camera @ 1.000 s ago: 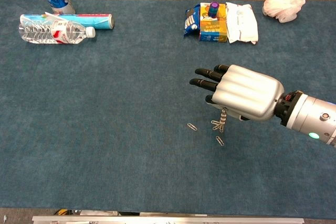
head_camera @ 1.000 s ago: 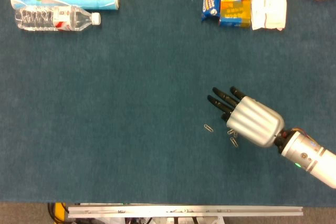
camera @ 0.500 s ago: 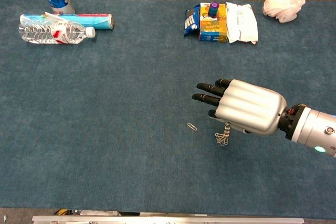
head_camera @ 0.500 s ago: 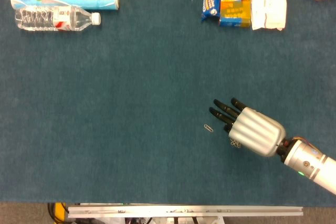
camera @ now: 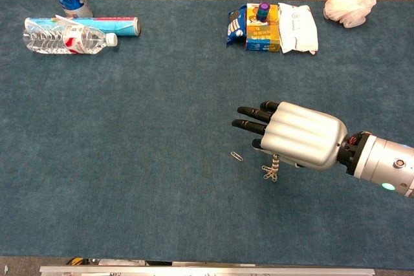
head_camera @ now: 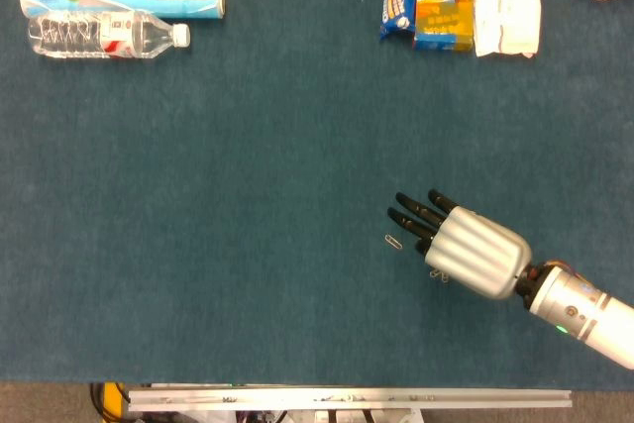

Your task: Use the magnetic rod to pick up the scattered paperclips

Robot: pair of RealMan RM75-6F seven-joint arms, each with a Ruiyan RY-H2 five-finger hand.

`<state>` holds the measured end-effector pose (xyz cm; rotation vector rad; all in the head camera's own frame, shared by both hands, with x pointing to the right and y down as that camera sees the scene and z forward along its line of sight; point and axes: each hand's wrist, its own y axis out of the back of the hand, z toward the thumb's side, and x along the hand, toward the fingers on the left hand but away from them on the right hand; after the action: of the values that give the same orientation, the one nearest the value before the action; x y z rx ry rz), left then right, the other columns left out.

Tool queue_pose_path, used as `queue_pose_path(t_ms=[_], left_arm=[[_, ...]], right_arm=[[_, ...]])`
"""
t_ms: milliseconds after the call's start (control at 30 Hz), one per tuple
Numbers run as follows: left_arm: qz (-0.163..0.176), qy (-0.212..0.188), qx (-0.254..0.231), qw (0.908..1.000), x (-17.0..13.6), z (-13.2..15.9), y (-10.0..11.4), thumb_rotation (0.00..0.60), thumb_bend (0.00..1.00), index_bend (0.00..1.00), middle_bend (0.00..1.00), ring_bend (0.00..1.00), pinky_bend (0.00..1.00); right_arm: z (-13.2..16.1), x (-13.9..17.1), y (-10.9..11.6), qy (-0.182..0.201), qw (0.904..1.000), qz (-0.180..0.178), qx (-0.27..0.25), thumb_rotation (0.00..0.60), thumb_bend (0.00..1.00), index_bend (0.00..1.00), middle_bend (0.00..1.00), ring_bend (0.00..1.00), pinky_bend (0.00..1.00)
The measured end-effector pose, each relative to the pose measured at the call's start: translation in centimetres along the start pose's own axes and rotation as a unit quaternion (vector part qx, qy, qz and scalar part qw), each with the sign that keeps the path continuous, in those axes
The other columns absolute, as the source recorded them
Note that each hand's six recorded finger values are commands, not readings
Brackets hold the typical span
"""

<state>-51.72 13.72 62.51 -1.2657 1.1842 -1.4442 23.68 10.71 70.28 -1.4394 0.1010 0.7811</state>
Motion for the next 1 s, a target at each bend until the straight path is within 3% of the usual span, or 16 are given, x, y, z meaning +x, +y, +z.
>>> queue_pose_path(t_ms=[633, 1000], left_arm=[[-0.001, 0.0, 0.0, 1.0, 0.01, -0.02, -0.1, 0.6, 0.01, 0.47, 0.45, 0.27, 0.46], [0.0, 0.0, -0.001, 1.0, -0.01, -0.04, -0.09, 0.6, 0.01, 0.47, 0.45, 0.27, 0.46]], right_arm=[[0.26, 0.05, -0.44, 0.002, 1.0, 0.005, 0.005, 0.6, 0.32, 0.59, 0.14, 0.0, 0.25], [0.1, 0.1, 0.48, -0.001, 0.9999, -0.012, 0.007, 0.6, 0.32, 0.59, 0.14, 0.0, 0.25]])
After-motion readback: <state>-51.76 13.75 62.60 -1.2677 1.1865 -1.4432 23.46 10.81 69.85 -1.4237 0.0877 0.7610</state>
